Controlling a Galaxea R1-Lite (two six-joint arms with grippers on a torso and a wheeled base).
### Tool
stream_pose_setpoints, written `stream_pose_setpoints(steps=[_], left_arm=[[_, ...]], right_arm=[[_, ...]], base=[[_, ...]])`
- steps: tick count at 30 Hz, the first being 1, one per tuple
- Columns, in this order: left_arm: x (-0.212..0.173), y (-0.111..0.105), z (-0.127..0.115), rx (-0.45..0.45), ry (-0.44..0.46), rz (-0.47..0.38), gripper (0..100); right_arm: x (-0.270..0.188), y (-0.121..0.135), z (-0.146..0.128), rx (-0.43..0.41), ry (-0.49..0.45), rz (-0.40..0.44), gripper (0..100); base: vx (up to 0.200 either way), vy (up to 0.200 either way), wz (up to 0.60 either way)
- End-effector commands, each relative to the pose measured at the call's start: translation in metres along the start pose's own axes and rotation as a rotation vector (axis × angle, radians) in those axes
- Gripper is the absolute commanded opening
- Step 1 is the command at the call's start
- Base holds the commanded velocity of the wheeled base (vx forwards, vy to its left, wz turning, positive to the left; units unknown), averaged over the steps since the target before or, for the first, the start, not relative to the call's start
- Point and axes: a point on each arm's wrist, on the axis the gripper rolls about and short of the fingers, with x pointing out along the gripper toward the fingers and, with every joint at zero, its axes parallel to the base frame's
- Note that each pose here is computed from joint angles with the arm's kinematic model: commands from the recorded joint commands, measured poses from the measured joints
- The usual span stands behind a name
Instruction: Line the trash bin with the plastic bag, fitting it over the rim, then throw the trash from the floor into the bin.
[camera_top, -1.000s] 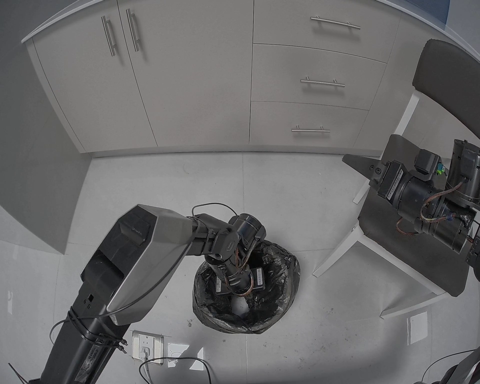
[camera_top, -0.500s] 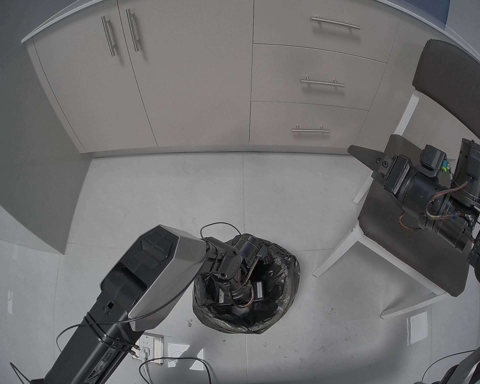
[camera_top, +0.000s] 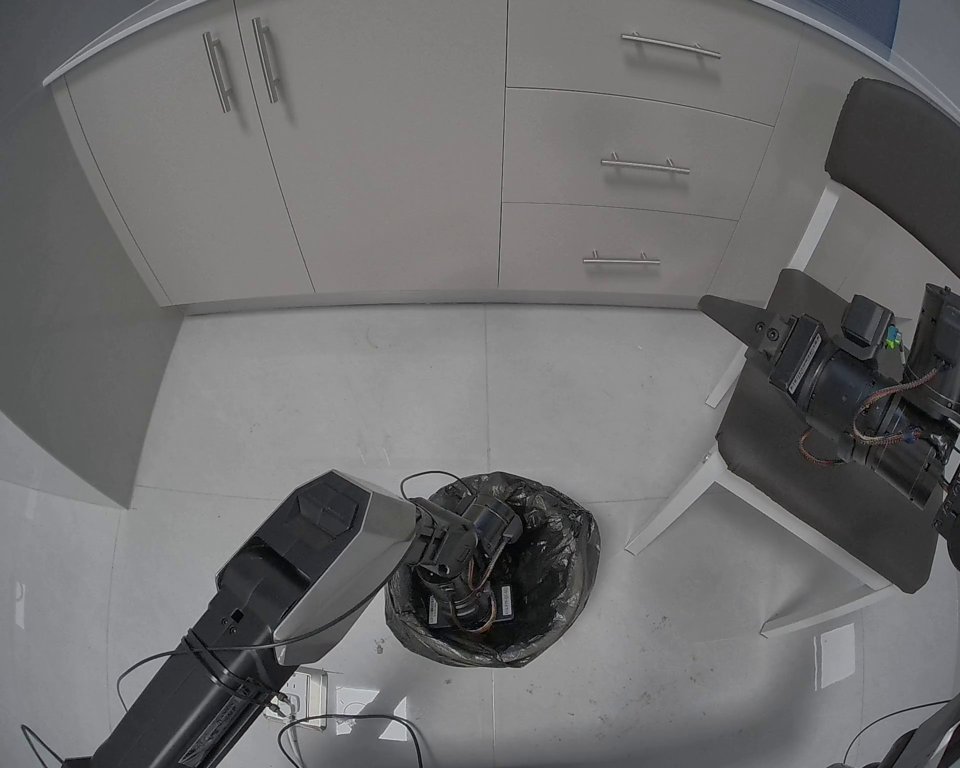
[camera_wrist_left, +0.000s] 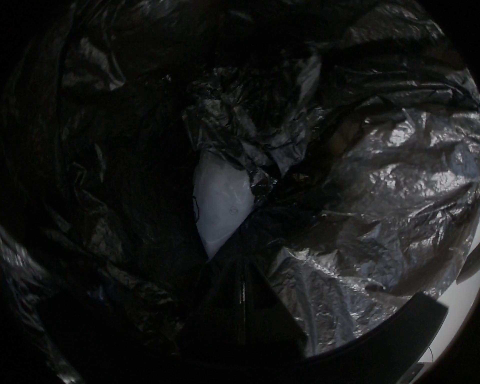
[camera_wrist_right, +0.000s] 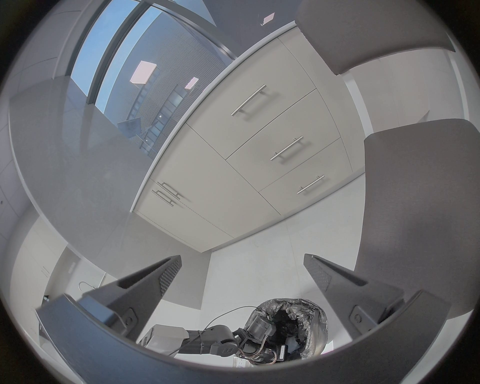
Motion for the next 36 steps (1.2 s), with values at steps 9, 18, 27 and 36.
stream_pose_setpoints(steps=[9, 18, 27, 36], left_arm=[[-0.019, -0.004, 0.007, -0.011, -0.065, 0.023, 0], [-0.092, -0.026, 0.017, 0.008, -0.172, -0.050, 0], [-0.175, -0.046, -0.001, -0.066, -0.179, -0.067, 0], [-0.285, -0.041, -0.030, -0.087, -0.217, -0.106, 0]], right_arm=[[0.000, 0.000, 0.000, 0.000, 0.001, 0.002, 100], [0.001, 0.000, -0.001, 0.000, 0.004, 0.002, 100], [0.000, 0.000, -0.010, -0.001, 0.052, -0.006, 100], [-0.016, -0.008, 0.001, -0.007, 0.057, -0.083, 100]], base=[[0.000, 0.000, 0.00], [0.000, 0.000, 0.00], [0.000, 0.000, 0.00], [0.000, 0.000, 0.00]])
